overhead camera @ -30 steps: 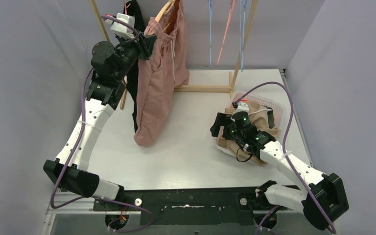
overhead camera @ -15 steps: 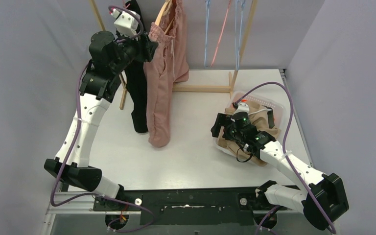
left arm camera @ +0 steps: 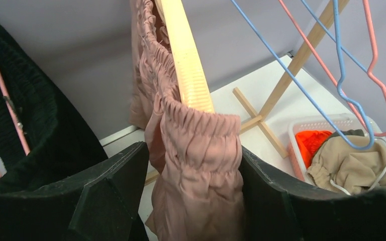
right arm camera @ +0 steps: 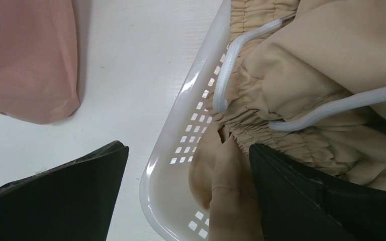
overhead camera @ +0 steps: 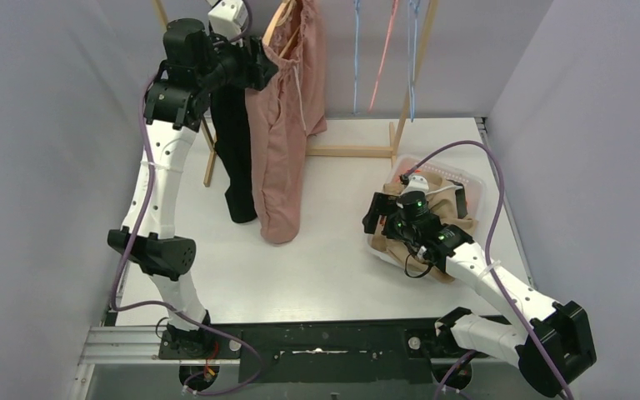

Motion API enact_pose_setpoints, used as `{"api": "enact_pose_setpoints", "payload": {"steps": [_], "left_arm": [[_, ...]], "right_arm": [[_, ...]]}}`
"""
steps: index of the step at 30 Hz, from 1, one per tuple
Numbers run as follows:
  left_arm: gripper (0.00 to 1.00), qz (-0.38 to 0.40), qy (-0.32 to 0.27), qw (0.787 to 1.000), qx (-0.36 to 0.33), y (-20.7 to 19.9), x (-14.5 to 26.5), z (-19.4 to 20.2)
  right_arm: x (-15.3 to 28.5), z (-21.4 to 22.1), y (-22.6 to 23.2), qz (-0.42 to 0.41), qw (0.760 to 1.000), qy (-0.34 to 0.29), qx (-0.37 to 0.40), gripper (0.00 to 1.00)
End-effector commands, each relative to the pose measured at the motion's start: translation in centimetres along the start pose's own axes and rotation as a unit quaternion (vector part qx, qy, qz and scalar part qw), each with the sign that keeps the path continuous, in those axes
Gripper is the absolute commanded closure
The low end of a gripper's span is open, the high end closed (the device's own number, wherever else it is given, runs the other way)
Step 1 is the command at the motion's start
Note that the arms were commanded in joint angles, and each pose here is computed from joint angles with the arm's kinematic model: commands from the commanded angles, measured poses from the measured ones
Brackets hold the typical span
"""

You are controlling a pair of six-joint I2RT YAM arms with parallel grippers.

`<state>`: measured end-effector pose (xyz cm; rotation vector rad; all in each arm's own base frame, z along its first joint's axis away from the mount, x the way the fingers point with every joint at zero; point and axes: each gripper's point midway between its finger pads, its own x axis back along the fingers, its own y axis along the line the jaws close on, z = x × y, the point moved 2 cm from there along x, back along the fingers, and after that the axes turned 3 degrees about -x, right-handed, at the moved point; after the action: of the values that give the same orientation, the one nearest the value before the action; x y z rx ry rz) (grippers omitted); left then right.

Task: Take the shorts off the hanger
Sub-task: Pick up the hanger from the clothes rod.

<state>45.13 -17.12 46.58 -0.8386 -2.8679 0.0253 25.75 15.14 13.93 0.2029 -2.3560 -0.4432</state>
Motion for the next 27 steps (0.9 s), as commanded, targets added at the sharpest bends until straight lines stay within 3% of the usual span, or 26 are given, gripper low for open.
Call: {"api": "enact_pose_setpoints", "payload": {"steps": [1, 5, 7, 9, 14, 20, 27], "left_arm": [[0.42, 0.025, 0.021, 0.999, 0.007, -0.6, 0.2, -0.4], [0.59, 0.021, 0.028, 0.999, 0.023, 0.0, -0.6, 0.2], [0.89, 0.021, 0.02, 0.999, 0.022, 0.0, -0.5, -0.2], [0.99, 0.013, 0.003, 1.0, 0.021, 0.1, -0.3, -0.9], [1.0, 0.014, -0.05, 0.999, 0.012, -0.6, 0.9, -2.8], [1.0, -0.01, -0.166, 0.986, -0.012, -1.0, 2.6, -7.5], [1.0, -0.016, -0.196, 0.98, -0.04, -2.6, 2.9, -9.1]], "right_arm": [[0.4, -1.1, -0.1, 0.004, 1.0, -0.021, -0.002, 0.02], [0.7, -1.0, -0.4, 0.011, 1.0, -0.017, 0.003, 0.02], [0.8, -1.1, -0.5, 0.015, 1.0, -0.022, 0.001, 0.02], [0.9, -1.2, -0.6, 0.017, 1.0, -0.026, 0.0, 0.02], [0.9, -1.1, -0.7, 0.019, 1.0, -0.023, 0.002, 0.02], [1.0, -1.1, -0.7, 0.018, 1.0, -0.022, 0.0, 0.02], [1.5, -1.3, -0.8, 0.019, 0.999, -0.028, -0.005, 0.02]]}}
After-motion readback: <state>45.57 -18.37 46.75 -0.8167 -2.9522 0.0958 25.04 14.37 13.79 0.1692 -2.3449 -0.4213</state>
